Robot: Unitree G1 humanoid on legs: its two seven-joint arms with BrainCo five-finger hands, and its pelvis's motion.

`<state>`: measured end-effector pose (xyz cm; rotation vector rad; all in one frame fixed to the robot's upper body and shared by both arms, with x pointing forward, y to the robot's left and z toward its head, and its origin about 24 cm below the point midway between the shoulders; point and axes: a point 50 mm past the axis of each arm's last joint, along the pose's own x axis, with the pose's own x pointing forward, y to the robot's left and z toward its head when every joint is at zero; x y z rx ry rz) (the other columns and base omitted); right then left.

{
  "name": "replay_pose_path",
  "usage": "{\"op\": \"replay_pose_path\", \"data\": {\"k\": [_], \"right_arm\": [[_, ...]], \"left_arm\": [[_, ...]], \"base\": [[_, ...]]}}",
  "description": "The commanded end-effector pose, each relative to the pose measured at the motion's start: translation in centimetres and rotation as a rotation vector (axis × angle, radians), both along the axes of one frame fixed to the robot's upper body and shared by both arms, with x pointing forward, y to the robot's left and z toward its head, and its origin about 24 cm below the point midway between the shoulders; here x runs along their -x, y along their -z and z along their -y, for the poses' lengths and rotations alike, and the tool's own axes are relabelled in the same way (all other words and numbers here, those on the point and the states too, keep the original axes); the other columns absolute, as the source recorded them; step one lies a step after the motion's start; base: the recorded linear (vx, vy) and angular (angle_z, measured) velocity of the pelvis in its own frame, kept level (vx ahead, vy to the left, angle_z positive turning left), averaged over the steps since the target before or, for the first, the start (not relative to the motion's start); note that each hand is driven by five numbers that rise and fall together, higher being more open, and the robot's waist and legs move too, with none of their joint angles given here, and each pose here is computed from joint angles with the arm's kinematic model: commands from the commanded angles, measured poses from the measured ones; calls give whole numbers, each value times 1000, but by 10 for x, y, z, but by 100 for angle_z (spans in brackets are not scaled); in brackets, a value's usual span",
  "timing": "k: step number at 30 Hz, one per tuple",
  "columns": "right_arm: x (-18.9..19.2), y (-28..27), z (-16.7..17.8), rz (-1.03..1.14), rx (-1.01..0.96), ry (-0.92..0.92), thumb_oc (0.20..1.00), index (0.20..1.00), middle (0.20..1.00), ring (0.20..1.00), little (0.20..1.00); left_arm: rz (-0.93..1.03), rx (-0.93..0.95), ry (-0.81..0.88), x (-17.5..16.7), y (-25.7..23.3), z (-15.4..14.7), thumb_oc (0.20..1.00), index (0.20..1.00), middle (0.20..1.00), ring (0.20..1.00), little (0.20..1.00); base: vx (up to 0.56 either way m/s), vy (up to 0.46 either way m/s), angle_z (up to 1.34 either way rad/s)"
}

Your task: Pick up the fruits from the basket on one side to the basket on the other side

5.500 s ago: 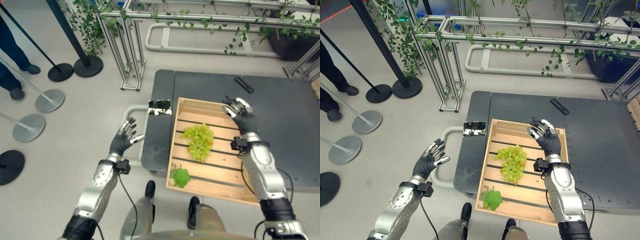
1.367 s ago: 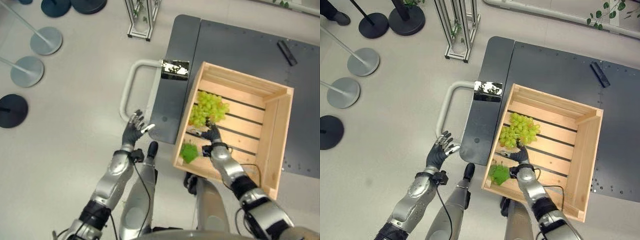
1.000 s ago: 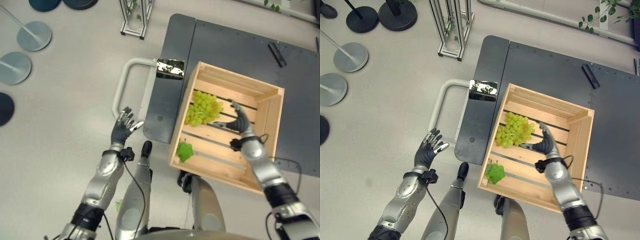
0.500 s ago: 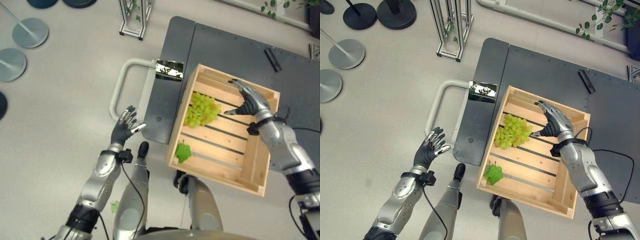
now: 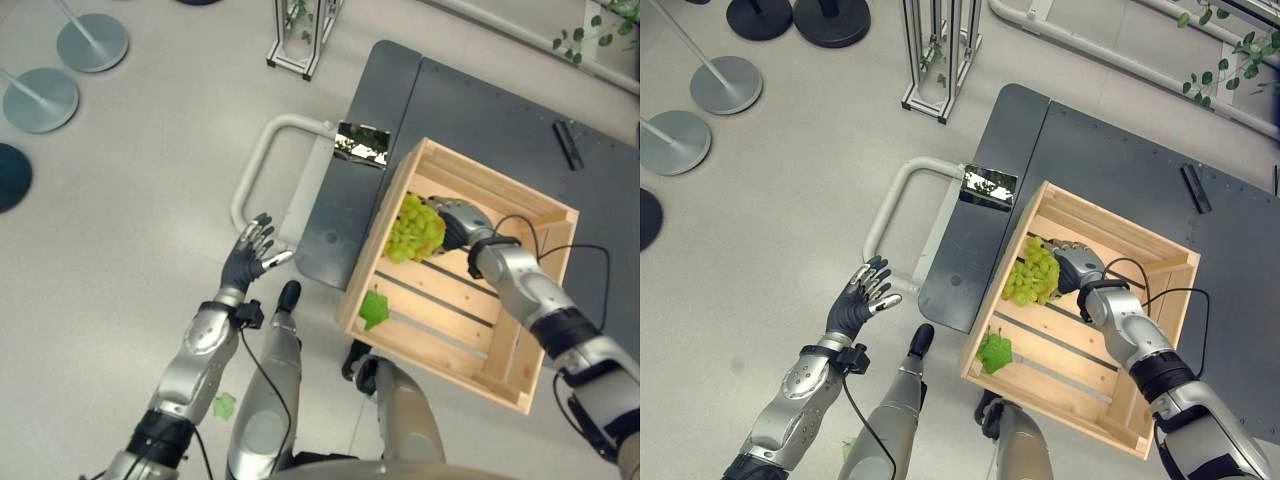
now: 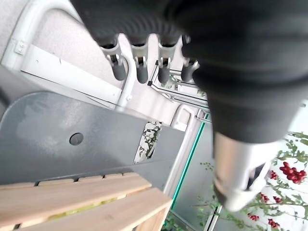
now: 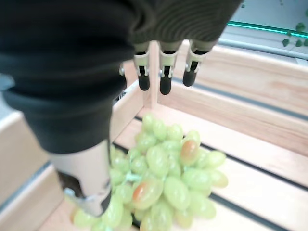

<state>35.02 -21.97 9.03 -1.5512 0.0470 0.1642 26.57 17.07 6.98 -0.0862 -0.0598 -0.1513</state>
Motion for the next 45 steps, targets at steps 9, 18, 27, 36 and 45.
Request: {"op": "replay_pose_path", "data": {"k": [9,18,27,36,45], "right_arm": [[-4,36,-11,-80,43,64,1000,1000,1000,1000,1000],[-2,45,-19,-89,-7,68,1000,1000,1000,1000,1000],[-2,55,-20,-112,6,102,1000,1000,1000,1000,1000],[-5,56,-12,-126,128,117,1000,1000,1000,1000,1000],[-8,58,3,-183,310,163,1000,1000,1000,1000,1000]], "left_arm": [[136,43,21,10,-25,6,1000,1000,1000,1000,1000],[146,54,17,11,-26,9,1000,1000,1000,1000,1000],[139,60,26,13,-25,10,1000,1000,1000,1000,1000],[142,57,31,14,-25,12,1000,1000,1000,1000,1000],[140,42,50,15,-26,14,1000,1000,1000,1000,1000]], "base": [[1,-6,2],[0,0,0],[-4,-4,3],[0,-1,1],[4,-1,1]]}}
